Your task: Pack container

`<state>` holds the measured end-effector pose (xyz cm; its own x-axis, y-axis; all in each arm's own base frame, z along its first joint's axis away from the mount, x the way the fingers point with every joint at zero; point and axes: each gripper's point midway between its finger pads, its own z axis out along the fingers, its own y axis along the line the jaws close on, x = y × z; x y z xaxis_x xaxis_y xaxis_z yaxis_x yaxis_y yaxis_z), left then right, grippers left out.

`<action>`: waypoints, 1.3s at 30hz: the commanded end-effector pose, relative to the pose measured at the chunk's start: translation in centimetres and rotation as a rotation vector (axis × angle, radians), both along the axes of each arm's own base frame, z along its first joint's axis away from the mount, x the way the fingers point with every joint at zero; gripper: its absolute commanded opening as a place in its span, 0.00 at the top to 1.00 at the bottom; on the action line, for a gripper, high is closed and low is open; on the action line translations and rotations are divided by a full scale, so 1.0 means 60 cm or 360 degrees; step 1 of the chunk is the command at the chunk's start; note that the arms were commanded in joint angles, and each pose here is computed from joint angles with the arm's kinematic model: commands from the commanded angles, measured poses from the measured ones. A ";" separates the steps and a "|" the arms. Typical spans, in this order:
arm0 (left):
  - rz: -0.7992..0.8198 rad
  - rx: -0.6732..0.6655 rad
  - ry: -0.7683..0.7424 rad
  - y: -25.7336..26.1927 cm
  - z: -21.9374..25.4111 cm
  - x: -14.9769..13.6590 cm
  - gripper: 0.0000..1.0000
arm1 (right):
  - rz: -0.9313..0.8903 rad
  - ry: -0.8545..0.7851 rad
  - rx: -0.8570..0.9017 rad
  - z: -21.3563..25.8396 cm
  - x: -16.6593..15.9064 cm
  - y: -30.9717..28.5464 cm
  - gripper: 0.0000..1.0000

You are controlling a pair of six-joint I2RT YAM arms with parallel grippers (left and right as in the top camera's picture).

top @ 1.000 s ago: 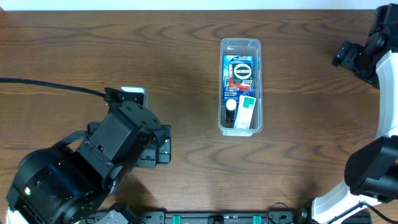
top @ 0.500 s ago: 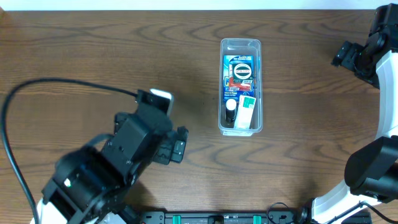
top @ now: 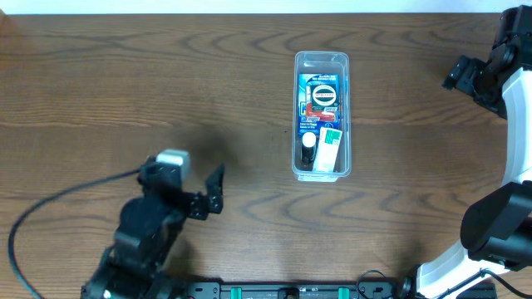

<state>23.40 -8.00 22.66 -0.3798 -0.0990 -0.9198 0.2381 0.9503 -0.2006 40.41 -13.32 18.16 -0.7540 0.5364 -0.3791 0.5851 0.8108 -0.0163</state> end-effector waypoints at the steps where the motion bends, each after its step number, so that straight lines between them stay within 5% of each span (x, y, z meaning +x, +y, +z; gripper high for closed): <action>1: -0.0145 0.0011 -0.0141 -0.006 -0.018 -0.009 0.02 | -0.0005 0.0017 -0.0013 -0.004 -0.002 -0.005 0.01; 18: 0.0163 0.0116 -0.0271 0.083 -0.056 0.011 0.02 | -0.0006 0.0017 -0.0012 -0.004 -0.002 -0.005 0.01; 39: 0.0208 0.0061 -0.0565 0.088 -0.067 0.011 0.02 | -0.0006 0.0017 -0.0012 -0.004 -0.002 -0.005 0.01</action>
<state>23.97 -2.85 18.84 -0.0372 -0.0772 -0.9963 0.1657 0.9827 -0.0823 40.42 -13.33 18.16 -0.7541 0.5361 -0.3794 0.5848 0.8110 -0.0163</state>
